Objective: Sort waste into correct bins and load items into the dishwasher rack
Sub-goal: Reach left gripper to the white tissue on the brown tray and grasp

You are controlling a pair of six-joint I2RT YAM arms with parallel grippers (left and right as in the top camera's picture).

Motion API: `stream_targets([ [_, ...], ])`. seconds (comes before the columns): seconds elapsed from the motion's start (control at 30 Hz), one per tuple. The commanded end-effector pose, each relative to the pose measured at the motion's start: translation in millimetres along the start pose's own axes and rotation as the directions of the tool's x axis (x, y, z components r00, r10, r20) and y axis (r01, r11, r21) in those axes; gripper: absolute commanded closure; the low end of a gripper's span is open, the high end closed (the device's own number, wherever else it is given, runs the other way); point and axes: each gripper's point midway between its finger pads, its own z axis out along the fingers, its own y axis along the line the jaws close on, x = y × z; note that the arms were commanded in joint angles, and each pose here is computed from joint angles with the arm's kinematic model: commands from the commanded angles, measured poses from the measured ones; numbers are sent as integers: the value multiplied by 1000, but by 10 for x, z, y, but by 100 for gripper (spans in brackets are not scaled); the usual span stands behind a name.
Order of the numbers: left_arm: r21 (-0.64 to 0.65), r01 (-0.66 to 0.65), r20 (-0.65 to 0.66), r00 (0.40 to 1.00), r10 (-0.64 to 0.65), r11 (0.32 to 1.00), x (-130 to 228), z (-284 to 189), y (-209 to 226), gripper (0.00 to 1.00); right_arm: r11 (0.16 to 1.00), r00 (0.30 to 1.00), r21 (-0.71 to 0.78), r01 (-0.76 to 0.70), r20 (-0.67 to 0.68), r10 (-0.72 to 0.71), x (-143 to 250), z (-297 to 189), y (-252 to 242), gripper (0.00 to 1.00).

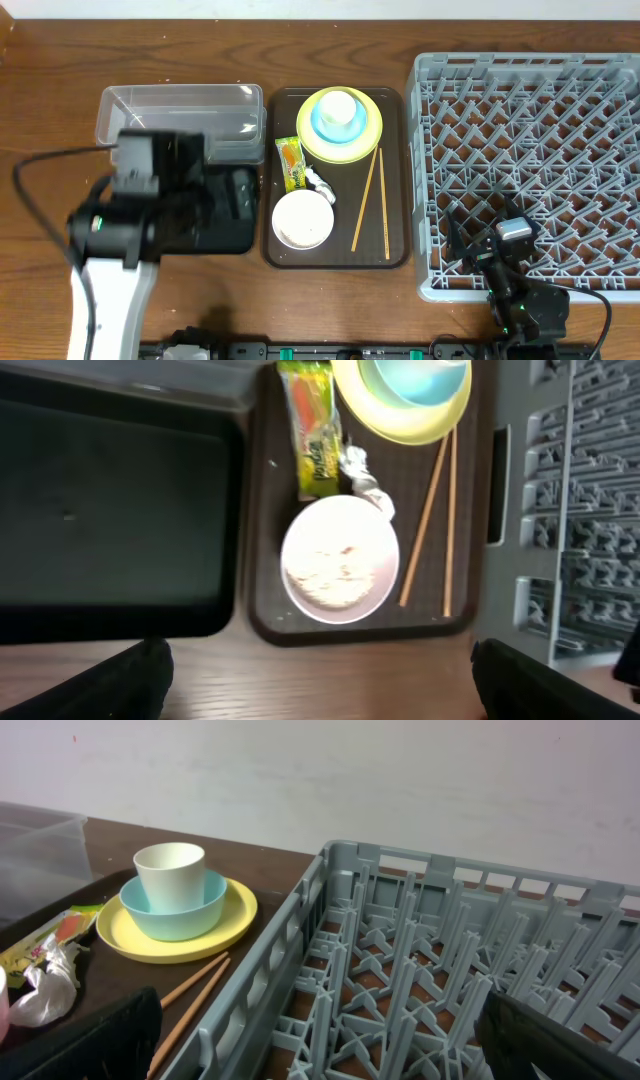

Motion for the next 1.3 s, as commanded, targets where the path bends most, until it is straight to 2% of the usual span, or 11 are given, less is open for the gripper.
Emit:
stream_targets([
  [0.0, 44, 46, -87, 995, -42, 998, 0, 157, -72, 18, 1000, 1000, 9, -13, 1, 13, 4, -4, -25, 1],
  [0.07, 41, 111, -142, 984, -104, 993, 24, 276, -70, 37, 1000, 1000, 9, -13, 1, 13, 3, -4, -24, 1],
  [0.1, 33, 122, -163, 980, -115, 992, 28, 342, -70, 43, 1000, 1000, 9, -13, 1, 13, 3, -4, -24, 1],
  [0.23, 41, 74, -199, 978, -64, 996, -1, 582, -177, 75, 1000, 1000, 9, -13, 1, 13, 3, -4, -24, 1],
  [0.33, 26, 2, -189, 982, 3, 1000, -47, 775, -282, 87, 1000, 1000, 9, -13, 1, 13, 4, -4, -25, 1],
  [0.43, -64, -41, -147, 989, 31, 997, -131, 979, -293, 86, 1000, 1000, 9, -13, 1, 13, 4, -4, -25, 1],
  [0.47, -90, -54, -133, 990, 42, 994, -158, 1048, -302, 83, 1000, 1000, 9, -13, 1, 13, 4, -4, -25, 1],
  [0.53, -114, -90, -116, 990, 76, 989, -198, 1189, -353, 68, 1000, 1000, 9, -13, 1, 13, 4, -4, -25, 1],
  [0.67, -115, -127, -100, 988, 116, 985, -270, 1450, -445, 55, 1000, 1000, 9, -13, 1, 13, 4, -4, -25, 1],
  [0.97, -199, -118, -105, 990, 98, 973, -326, 1725, -272, 53, 1000, 1000, 9, -13, 1, 13, 4, -4, -25, 1],
  [1.27, -203, -74, -88, 995, 57, 976, -366, 1893, -273, 52, 1000, 1000, 9, -13, 1, 13, 4, -4, -25, 1],
])
